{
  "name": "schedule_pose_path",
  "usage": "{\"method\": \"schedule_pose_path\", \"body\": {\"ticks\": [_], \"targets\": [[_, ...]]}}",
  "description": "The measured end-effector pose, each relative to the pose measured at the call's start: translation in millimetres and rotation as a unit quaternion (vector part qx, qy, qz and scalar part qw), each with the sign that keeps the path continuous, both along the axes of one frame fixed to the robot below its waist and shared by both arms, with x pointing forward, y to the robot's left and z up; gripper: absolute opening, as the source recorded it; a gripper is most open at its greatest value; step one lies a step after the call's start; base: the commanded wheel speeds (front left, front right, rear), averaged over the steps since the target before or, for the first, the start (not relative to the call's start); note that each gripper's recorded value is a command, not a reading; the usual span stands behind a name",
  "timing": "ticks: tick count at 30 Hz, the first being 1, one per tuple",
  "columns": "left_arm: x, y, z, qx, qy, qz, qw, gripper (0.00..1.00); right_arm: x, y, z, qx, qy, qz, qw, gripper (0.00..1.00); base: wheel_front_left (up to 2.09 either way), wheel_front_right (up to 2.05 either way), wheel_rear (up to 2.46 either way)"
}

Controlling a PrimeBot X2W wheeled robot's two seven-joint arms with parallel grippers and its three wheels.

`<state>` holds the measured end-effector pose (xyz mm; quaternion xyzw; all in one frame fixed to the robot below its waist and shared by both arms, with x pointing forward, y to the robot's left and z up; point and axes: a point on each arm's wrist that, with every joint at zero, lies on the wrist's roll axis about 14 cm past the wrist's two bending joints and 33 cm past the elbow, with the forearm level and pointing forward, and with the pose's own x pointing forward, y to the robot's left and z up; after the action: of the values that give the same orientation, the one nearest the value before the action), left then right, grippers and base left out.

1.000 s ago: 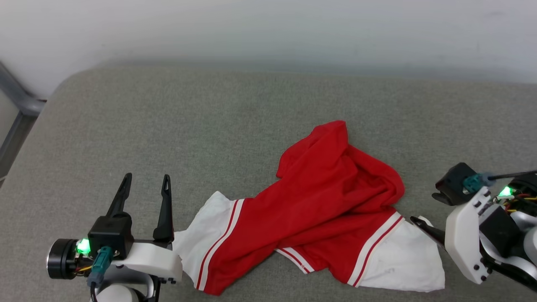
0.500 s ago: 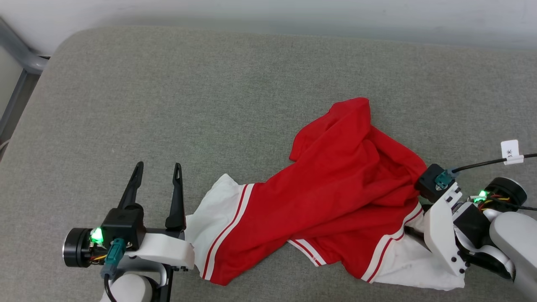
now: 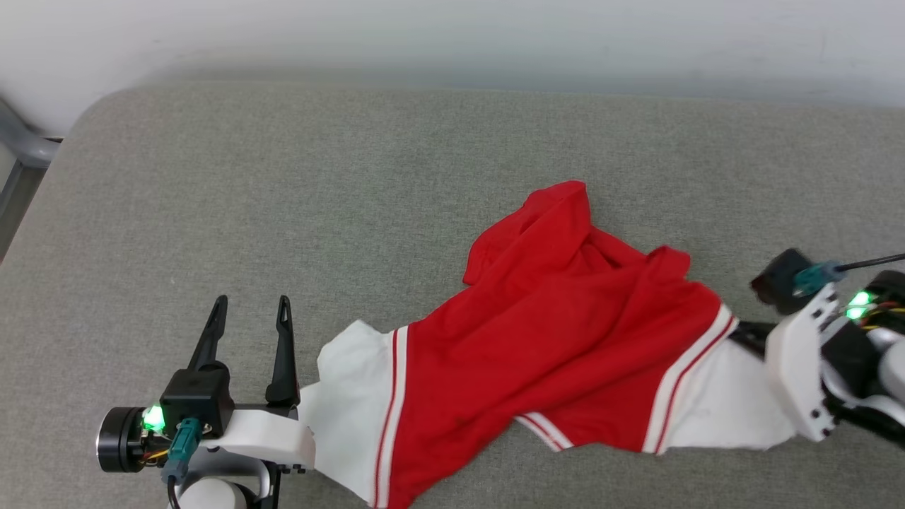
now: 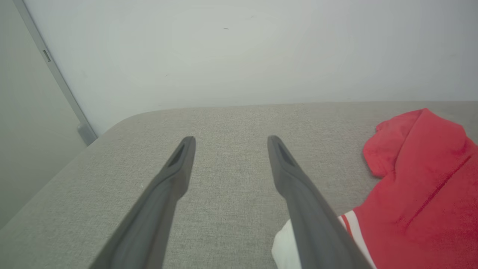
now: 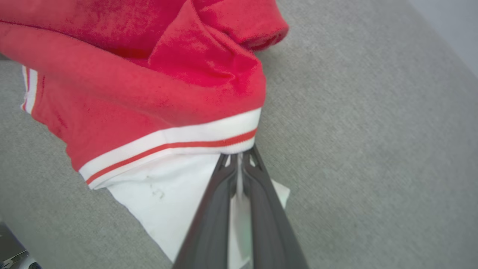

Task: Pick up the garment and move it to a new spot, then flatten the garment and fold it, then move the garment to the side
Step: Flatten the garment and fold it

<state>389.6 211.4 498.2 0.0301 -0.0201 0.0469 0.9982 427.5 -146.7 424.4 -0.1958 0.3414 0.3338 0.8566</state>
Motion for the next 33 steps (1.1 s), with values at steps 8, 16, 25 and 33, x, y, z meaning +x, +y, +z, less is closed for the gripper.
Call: {"method": "schedule_pose_path", "body": {"ticks": [8,16,25,33], "targets": [[0.7,-2.7,-3.5,-0.003,0.002,-0.004,1.000,1.00,26.6,-48.1,27.0,-0.027,-0.016,-0.058,0.998,0.00,0.00,0.00,0.00],[4.6,-1.5,-16.0,-0.006,0.018,-0.002,1.000,1.00,44.7,-51.1,-5.0,-0.058,0.023,-0.085,0.994,0.00,0.00,0.00,0.00],[7.1,-3.0,-22.0,-0.007,0.026,-0.005,1.000,1.00,36.9,-28.0,-53.7,-0.055,0.067,-0.095,0.992,0.00,0.00,0.00,0.00],[-2.2,3.4,-11.9,-0.006,0.013,0.000,1.000,1.00,48.5,-24.8,-14.7,0.016,-0.048,-0.098,0.994,1.00,0.00,0.00,0.00]]}}
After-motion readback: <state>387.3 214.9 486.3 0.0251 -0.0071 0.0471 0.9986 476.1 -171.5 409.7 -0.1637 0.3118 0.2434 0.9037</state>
